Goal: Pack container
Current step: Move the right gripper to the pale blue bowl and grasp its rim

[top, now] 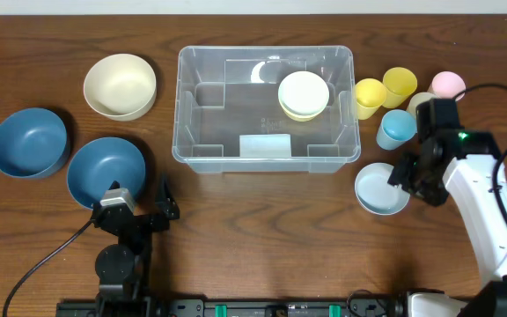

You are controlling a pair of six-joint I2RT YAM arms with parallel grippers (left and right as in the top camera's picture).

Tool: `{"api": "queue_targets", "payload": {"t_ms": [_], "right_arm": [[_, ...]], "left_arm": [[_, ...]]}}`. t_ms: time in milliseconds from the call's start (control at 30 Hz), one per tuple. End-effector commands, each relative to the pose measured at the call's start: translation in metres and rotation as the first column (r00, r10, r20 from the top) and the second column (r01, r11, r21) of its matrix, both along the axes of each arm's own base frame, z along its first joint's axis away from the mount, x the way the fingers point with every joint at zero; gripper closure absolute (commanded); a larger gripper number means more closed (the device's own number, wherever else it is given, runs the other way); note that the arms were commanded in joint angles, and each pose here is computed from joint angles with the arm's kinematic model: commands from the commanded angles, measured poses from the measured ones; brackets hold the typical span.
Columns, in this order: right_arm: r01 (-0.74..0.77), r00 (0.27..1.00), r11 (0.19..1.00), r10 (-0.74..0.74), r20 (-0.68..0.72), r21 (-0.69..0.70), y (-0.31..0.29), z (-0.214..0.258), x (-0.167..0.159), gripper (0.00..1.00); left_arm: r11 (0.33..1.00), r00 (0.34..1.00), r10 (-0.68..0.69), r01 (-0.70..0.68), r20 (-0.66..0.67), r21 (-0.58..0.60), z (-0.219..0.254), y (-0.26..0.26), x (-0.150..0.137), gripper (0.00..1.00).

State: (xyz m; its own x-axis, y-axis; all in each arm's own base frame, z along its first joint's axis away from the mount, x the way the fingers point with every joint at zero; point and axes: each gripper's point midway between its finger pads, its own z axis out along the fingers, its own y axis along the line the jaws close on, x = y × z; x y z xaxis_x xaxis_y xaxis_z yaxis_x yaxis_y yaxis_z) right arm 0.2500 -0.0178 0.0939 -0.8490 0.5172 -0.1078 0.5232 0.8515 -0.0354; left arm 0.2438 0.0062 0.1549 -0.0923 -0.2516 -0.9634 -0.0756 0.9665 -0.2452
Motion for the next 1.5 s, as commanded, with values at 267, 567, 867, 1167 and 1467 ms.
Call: {"api": "queue_targets", "payload": {"t_ms": [267, 567, 867, 1167, 1467], "right_arm": [[0.069, 0.998, 0.997, -0.069, -0.002, 0.021, -0.006, -0.050, -0.020, 0.47], [0.068, 0.997, 0.997, -0.068, 0.020, 0.021, -0.006, -0.076, -0.025, 0.46], [0.069, 0.997, 0.997, -0.069, 0.035, 0.017, -0.007, -0.080, -0.024, 0.99], [0.081, 0.996, 0.997, -0.082, 0.038, 0.018, -0.010, -0.076, -0.023, 0.99], [0.010, 0.989, 1.000, -0.010, 0.144, 0.003, -0.013, 0.010, -0.004, 0.99]], "left_arm": [[1.000, 0.999, 0.007, -0.007, -0.047, -0.007, -0.019, 0.001, 0.000, 0.02], [1.000, 0.999, 0.007, -0.007, -0.047, -0.007, -0.019, 0.001, 0.000, 0.02], [1.000, 0.999, 0.007, -0.007, -0.047, -0.007, -0.019, 0.001, 0.000, 0.02], [1.000, 0.999, 0.007, -0.007, -0.047, -0.007, -0.019, 0.001, 0.000, 0.02], [1.000, 0.999, 0.007, -0.007, -0.047, -0.007, -0.019, 0.001, 0.000, 0.02]]}}
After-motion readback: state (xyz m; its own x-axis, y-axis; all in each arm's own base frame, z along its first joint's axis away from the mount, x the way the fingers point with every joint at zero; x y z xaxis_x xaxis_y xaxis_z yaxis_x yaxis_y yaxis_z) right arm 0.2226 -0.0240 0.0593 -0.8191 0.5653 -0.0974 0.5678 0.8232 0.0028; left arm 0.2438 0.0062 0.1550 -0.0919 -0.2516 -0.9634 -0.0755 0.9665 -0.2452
